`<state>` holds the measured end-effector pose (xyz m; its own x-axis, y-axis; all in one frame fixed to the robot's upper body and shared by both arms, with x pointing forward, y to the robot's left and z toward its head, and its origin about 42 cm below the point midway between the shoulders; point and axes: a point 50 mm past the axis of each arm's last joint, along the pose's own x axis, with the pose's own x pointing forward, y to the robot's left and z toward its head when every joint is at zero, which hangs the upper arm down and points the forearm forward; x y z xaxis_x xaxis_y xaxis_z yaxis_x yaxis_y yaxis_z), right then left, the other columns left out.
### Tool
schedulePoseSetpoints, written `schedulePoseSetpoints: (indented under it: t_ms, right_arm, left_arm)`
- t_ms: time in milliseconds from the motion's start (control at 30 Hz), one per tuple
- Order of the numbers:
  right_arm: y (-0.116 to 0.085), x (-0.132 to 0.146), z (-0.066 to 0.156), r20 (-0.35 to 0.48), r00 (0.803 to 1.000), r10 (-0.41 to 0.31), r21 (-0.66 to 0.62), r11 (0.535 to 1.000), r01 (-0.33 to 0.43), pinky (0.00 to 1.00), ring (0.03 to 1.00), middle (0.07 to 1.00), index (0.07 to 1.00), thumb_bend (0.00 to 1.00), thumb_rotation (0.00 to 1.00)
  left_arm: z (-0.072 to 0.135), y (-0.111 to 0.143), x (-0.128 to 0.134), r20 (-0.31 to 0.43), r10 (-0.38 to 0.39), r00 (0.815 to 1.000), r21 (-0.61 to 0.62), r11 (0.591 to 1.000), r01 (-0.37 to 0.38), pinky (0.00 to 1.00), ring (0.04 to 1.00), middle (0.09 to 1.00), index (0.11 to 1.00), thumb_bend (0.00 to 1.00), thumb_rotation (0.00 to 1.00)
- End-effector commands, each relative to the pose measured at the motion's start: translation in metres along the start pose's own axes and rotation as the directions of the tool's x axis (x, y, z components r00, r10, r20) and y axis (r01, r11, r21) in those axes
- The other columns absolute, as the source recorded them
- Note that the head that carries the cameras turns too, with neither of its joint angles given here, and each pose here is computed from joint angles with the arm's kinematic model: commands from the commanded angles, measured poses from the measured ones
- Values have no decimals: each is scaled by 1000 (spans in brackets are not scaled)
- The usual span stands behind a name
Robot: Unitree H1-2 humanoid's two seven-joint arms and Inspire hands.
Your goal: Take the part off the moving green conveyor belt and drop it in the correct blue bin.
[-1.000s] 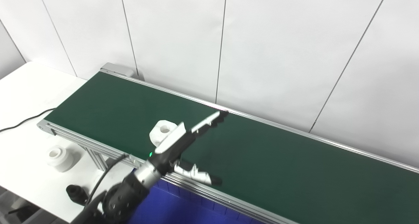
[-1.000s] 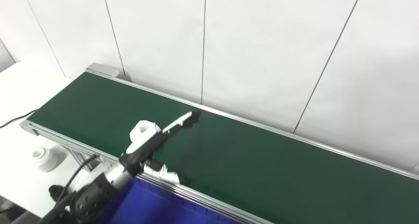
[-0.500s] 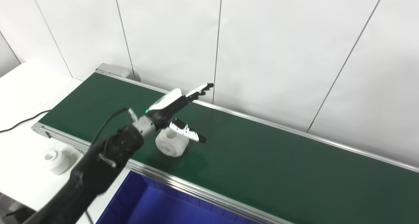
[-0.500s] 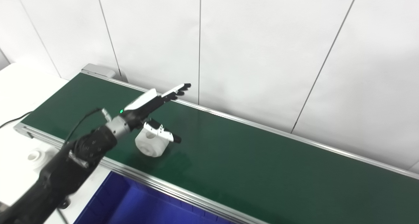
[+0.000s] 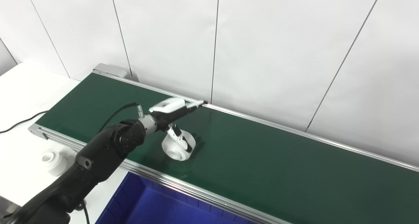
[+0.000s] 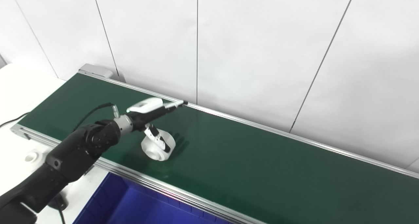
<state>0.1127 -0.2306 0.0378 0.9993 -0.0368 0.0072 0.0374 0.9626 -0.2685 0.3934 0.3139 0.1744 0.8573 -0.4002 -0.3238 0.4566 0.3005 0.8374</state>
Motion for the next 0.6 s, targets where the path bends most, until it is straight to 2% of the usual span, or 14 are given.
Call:
schedulePoseSetpoints:
  t_ms: [0,100,200,300,367,433,467,533,567]
  right_arm:
    - [-2,0,9,62,998,-7,-1,1000,7,439,636,891,873,743,368]
    - [-3,1,9,66,998,-3,10,1000,2,507,707,894,874,733,356]
    - [-3,2,9,65,998,-2,27,1000,0,444,638,894,877,728,332]
    - [-4,2,9,68,998,-2,17,1000,1,480,669,891,876,722,325]
    - [-4,2,9,67,998,-4,12,1000,3,436,610,889,874,730,330]
    - [-5,2,9,66,998,-6,7,1000,6,470,652,894,876,728,335]
    - [-5,2,9,66,998,-6,3,1000,6,404,569,892,877,726,337]
    - [-5,2,9,66,998,-4,14,1000,3,492,683,894,881,726,333]
    - [-4,2,9,66,998,-2,17,1000,1,506,698,895,881,725,332]
  left_arm:
    - [-3,10,-8,-30,-37,999,5,999,37,890,981,990,998,1000,172]
    - [-1,0,-11,-47,-109,993,-37,993,108,876,995,993,1000,1000,161]
    - [2,-7,-14,-51,-172,984,-60,984,169,904,999,998,1000,1000,186]
    - [6,-13,-17,-34,-221,975,-88,972,217,953,1000,1000,1000,1000,204]
    - [7,-16,-19,-23,-239,971,-95,967,236,959,1000,1000,1000,1000,226]
    - [8,-19,-21,-13,-254,967,-99,963,251,969,1000,1000,1000,1000,258]
    - [9,-21,-22,-11,-261,965,-97,961,258,977,1000,1000,1000,1000,256]
    - [10,-24,-25,-6,-268,963,-105,958,266,942,1000,1000,1000,1000,177]
    - [11,-25,-26,-4,-269,963,-105,958,267,934,1000,1000,1000,1000,164]
